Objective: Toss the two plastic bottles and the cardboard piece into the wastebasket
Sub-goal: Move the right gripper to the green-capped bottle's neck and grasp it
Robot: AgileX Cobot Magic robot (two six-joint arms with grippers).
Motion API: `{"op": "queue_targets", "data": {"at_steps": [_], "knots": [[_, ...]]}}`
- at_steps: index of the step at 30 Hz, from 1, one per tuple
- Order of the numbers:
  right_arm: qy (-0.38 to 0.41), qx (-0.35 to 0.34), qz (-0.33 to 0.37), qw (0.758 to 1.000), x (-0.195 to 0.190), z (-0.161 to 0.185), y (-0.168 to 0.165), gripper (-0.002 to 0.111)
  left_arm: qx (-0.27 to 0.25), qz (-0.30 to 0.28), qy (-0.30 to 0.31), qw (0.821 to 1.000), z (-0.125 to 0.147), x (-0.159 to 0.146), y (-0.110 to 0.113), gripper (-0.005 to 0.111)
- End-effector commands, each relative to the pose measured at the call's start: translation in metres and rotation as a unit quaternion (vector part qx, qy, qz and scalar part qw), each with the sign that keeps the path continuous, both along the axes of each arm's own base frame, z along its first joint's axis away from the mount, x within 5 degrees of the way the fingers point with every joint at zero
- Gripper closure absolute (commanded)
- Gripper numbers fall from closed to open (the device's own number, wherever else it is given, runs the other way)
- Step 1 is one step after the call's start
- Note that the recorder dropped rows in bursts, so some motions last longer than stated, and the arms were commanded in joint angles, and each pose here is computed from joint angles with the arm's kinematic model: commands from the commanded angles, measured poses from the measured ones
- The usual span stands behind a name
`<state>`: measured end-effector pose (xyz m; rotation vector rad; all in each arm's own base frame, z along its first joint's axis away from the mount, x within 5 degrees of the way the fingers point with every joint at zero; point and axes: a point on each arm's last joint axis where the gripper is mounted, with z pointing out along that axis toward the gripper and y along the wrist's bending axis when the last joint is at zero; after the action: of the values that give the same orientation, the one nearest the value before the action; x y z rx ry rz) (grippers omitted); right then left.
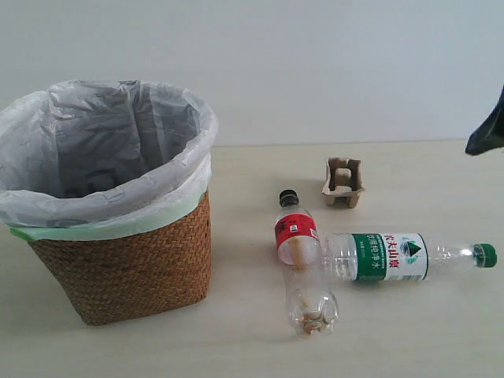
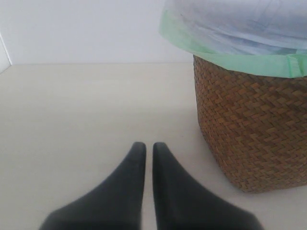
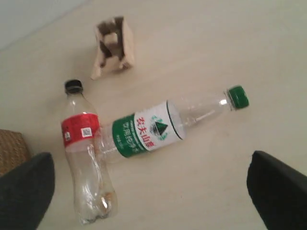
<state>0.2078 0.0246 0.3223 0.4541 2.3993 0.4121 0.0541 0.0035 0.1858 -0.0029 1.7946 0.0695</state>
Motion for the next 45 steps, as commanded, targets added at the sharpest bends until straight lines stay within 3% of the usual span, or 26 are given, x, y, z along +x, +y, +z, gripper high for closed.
{"op": "queue_targets", "data": {"at_steps": [1,25,39,45], "knots": [[0.092,0.011,-0.04,0.995,0.015,-0.026,-0.002,0.004,-0.003,-0.003,-0.002,1.0,0.0,0.0,-0.001,0.102],[0.161,0.037,-0.117,0.979,0.101,-0.165,0.0,0.004,-0.003,-0.003,-0.002,1.0,0.0,0.0,-0.001,0.102],[0.098,0.063,-0.16,0.98,0.12,-0.179,-0.002,0.004,-0.003,-0.003,-0.002,1.0,0.0,0.0,-0.001,0.102],[0.119,0.054,-0.157,0.979,0.123,-0.203,0.002,0.005,-0.003,-0.003,-0.002,1.0,0.0,0.0,-0.001,0.102]]}}
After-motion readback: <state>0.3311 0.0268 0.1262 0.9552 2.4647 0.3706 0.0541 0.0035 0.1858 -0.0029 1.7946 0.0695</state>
